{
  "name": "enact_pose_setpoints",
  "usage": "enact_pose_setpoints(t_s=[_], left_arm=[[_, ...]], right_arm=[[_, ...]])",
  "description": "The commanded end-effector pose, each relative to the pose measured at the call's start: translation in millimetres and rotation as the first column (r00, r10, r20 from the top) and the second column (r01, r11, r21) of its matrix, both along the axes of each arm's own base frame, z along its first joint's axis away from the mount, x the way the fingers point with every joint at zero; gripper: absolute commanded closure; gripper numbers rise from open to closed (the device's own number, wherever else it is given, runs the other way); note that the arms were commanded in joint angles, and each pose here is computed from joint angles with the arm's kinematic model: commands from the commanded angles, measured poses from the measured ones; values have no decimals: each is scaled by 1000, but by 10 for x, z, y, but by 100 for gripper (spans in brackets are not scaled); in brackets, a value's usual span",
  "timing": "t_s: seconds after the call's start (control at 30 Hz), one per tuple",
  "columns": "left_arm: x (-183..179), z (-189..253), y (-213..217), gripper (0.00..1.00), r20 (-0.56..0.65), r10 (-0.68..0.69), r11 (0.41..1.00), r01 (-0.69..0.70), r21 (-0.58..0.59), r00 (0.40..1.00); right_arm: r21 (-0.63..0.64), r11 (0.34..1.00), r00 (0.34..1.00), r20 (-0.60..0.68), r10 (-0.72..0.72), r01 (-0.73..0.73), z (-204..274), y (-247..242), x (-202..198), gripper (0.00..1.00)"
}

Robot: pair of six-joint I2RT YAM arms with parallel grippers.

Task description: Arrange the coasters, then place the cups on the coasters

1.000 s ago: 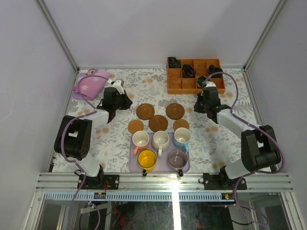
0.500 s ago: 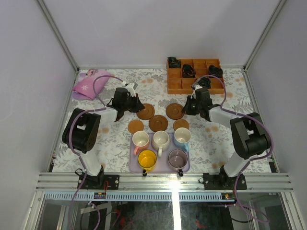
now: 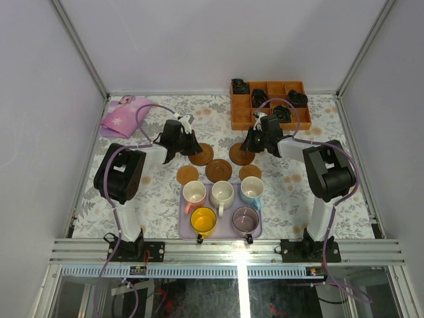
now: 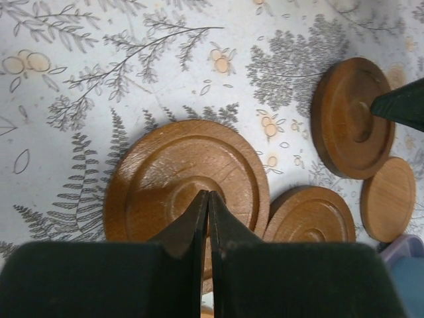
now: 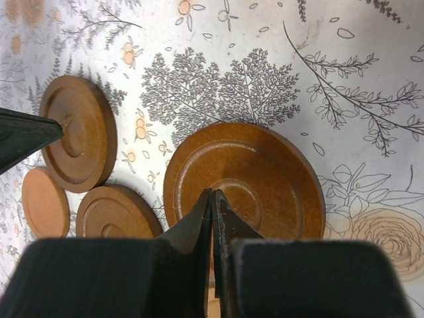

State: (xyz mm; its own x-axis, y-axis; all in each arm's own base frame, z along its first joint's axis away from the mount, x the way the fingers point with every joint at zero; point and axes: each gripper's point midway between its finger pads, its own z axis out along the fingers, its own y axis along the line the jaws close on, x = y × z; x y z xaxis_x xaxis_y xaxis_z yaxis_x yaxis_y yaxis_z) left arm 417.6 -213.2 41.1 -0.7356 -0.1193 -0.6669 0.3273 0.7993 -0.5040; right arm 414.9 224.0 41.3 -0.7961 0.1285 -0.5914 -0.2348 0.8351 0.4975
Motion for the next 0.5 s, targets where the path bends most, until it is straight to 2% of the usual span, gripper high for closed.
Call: enact_pose_setpoints(t_s=[0.0,0.23,0.47], left_arm=[[85,-103,103,100,-37,63,996,-60,67,997],[102,-180,179,100,-73,106,989,-97,108,992],[195,-282,439,100,-116,205,966,-181,186,972]], right_arm=[[35,999,1000,3,25,-25,54,155,87,100],[-31,999,998,-50,-30,28,-134,3,8,100],[-243,953,976,-70,-204,182,-290,-430,52,100]])
